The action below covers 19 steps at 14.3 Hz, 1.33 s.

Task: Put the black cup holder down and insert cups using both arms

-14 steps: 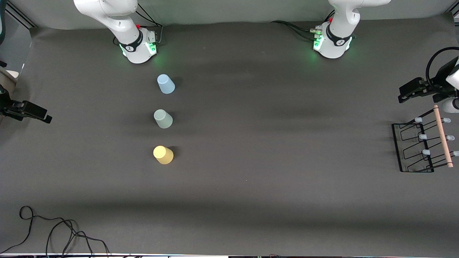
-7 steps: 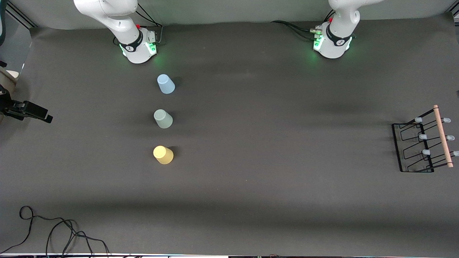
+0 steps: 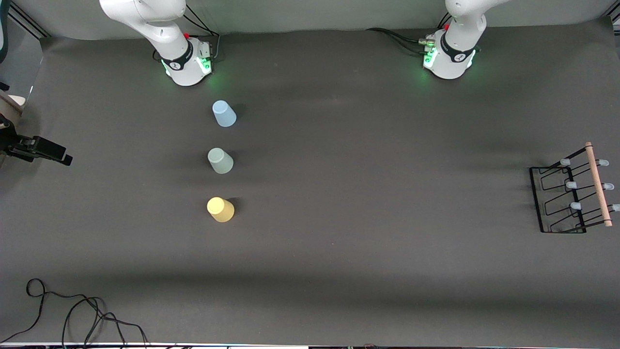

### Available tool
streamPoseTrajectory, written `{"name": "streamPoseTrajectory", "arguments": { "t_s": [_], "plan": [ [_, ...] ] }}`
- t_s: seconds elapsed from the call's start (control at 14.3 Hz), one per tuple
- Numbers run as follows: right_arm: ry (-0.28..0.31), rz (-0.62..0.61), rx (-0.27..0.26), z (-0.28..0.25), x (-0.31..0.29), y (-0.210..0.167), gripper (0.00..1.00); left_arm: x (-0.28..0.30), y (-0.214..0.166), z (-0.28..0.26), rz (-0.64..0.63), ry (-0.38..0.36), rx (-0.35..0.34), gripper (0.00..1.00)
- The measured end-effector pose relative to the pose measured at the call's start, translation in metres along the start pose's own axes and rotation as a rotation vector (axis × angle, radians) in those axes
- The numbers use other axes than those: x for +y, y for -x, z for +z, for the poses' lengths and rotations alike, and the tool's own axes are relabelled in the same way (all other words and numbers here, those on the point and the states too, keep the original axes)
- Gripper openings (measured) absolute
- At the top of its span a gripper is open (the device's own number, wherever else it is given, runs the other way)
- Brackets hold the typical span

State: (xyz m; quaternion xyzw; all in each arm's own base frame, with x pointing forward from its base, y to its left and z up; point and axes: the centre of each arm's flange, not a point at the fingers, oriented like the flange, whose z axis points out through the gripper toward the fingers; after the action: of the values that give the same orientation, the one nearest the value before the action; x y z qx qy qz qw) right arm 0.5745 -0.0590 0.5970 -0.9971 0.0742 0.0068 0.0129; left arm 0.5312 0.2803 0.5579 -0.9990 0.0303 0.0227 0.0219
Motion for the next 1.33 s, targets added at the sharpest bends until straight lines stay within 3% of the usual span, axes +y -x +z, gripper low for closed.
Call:
{"name": "streamPoseTrajectory", "arguments": {
  "t_s": [0.28,0.56,1.05,1.33],
  "plan": [
    [0.000,0.000,0.000,0.000,0.000,0.000,1.00,-0.017,-0.016,0.077,-0.012,-0.005,0.013,1.00],
    [0.000,0.000,-0.001,0.000,0.000,0.000,1.00,-0.010,-0.017,0.141,-0.027,0.054,0.005,1.00],
    [0.000,0.000,-0.001,0.000,0.000,0.000,1.00,-0.010,-0.032,0.216,-0.039,0.097,-0.031,1.00],
    [0.000,0.000,-0.001,0.000,0.000,0.000,1.00,-0.010,-0.035,0.230,-0.039,0.099,-0.035,0.97]
  ]
}}
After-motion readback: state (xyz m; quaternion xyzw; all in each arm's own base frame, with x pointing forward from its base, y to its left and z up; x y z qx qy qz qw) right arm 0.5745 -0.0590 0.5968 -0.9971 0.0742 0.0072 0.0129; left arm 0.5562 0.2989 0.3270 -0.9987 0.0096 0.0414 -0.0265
